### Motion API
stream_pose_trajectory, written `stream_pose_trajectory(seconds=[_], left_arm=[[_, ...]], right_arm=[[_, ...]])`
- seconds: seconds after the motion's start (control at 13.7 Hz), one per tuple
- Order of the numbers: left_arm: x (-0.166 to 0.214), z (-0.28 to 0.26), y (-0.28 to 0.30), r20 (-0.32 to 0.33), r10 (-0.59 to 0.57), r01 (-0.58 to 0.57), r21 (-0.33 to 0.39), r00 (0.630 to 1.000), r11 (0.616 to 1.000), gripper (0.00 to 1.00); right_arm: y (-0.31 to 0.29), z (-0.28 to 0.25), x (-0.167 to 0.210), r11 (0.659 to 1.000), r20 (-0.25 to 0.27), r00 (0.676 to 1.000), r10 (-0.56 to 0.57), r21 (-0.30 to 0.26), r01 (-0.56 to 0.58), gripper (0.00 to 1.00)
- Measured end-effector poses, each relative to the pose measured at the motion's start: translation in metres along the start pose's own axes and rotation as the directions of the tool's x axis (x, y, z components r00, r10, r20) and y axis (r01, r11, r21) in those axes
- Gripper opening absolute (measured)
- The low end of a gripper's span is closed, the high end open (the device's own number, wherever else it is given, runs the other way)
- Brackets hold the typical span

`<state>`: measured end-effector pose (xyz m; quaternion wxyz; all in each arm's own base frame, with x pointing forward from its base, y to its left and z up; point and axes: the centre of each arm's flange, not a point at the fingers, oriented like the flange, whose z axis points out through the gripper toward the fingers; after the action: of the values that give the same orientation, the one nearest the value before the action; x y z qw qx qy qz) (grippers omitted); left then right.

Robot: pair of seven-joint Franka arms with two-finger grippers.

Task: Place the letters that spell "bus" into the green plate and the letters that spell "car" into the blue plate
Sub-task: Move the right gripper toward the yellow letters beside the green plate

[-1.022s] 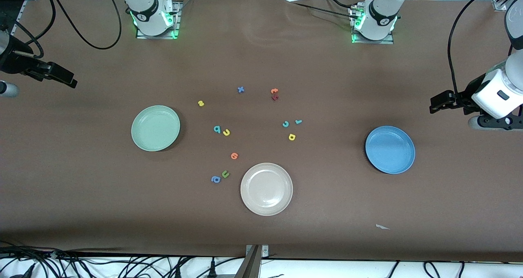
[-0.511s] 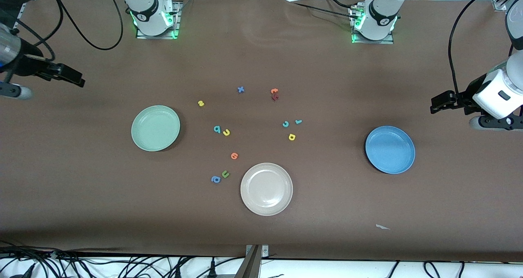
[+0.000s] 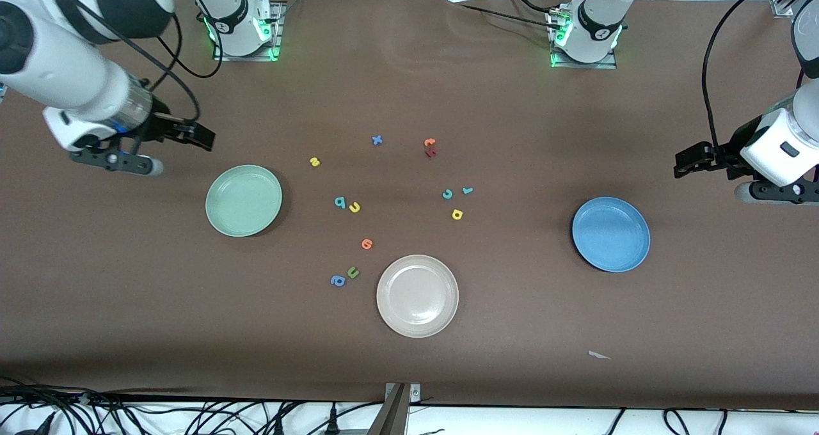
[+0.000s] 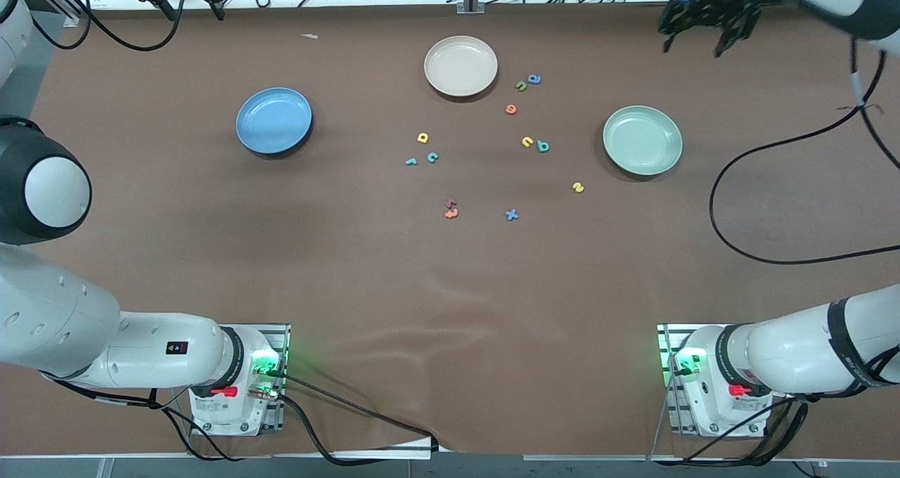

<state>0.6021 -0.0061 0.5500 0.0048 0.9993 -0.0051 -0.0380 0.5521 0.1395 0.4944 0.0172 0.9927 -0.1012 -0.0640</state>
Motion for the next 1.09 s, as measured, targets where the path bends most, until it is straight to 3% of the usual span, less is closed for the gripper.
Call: stream_pose_trajectory(seconds=[0.36,0.66,1.09], left_arm=[[0.000,0.001,0.000,0.001,0.001,-0.001,0.000,1.000,1.000,1.00],[0.001,0.002,0.000,0.003,0.001,-0.001,0.000,1.000,1.000,1.00],[0.003,0.008,0.002,0.014,0.003,-0.003,0.000,1.000,1.000,1.00]], right_arm=[[-0.076,0.098,-0.039,0.992,-0.056,0.991,0.120,0.043,-0.117,1.00],[-0.090,0.178,-0.056,0.987,-0.080,0.986,0.145,0.087,-0.138,1.00],[-0.101,0.255,-0.078,0.985,-0.044,0.987,0.153,0.093,-0.148,1.00]])
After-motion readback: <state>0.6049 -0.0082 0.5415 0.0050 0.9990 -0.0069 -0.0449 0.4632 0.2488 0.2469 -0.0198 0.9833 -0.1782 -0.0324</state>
